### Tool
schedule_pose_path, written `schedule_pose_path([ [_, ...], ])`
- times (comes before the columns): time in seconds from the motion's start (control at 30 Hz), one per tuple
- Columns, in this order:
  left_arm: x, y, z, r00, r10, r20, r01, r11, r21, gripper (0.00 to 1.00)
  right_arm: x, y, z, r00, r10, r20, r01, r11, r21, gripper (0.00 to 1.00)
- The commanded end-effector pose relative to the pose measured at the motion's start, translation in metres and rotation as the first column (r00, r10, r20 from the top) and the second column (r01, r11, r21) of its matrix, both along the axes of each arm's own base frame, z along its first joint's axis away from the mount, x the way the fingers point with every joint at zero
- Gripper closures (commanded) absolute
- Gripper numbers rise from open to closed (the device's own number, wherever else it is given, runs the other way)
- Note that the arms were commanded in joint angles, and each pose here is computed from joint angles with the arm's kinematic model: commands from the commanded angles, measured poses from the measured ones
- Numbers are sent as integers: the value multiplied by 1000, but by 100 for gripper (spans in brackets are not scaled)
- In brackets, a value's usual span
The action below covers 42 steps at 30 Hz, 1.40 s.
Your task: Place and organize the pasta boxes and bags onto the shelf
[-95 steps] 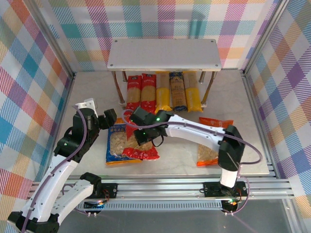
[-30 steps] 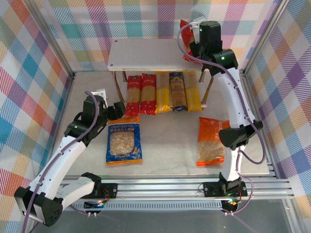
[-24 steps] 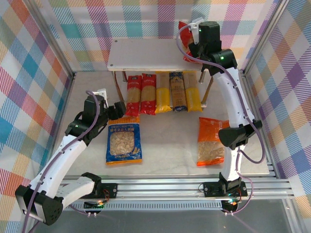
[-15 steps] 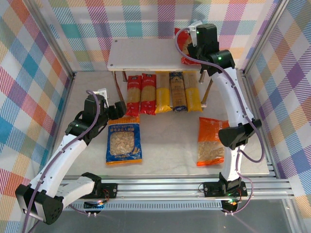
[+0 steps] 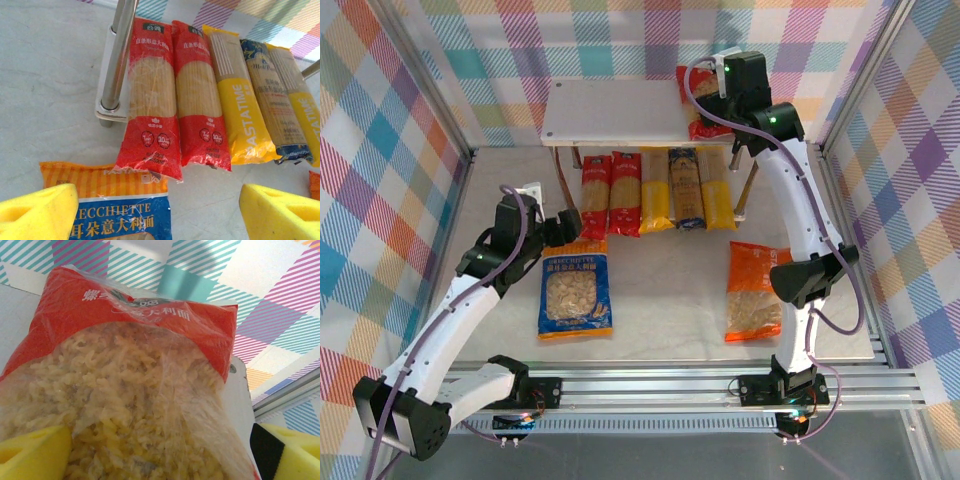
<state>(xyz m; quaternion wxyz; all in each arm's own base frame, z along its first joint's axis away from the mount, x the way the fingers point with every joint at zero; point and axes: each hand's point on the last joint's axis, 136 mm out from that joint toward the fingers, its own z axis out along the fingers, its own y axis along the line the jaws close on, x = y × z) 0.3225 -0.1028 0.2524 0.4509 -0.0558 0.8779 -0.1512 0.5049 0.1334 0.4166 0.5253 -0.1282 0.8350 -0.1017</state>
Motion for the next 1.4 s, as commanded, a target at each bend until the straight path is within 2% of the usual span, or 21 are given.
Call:
schedule_pose_path([
  [0.0,2,-1,-1,1000,-16,-2,16,1000,8,16,-14,-6,-20,995,14,-99,-11,999,35,7],
  [0.2,1,-1,-5,1000,-22,-16,23,1000,21,15,-26,-7,-36,981,34,-192,-2,987,162,6],
  [0.47,0,2,-12,999,-12,-30,13,999,36,15,-45,-8,-26,976,52,-213,11,958,285,5],
  [0.6,0,3,-17,999,-6,-39,8,999,43,15,-47,-2,-7,986,65,-153,-2,926,378,2],
  [0.8,-1,4,-22,999,-1,-47,3,999,44,15,-46,8,29,997,71,-43,-37,842,538,0],
  [0.93,-2,5,-23,999,1,-50,1,999,48,15,-38,-2,36,1000,5,0,-4,849,529,1],
  [1.07,-8,10,-34,997,16,-77,-11,998,68,15,-45,-12,61,995,-17,102,-36,867,498,1],
  [1.23,-20,15,-61,990,41,-135,-31,997,72,16,-95,-33,118,960,-26,280,-109,884,455,1],
  [1.3,-27,14,-69,988,45,-145,-34,996,78,18,-118,-34,122,956,10,292,-146,883,447,1],
  [1.37,-36,13,-78,985,52,-167,-35,994,101,18,-137,-26,108,967,68,245,-176,875,452,0],
])
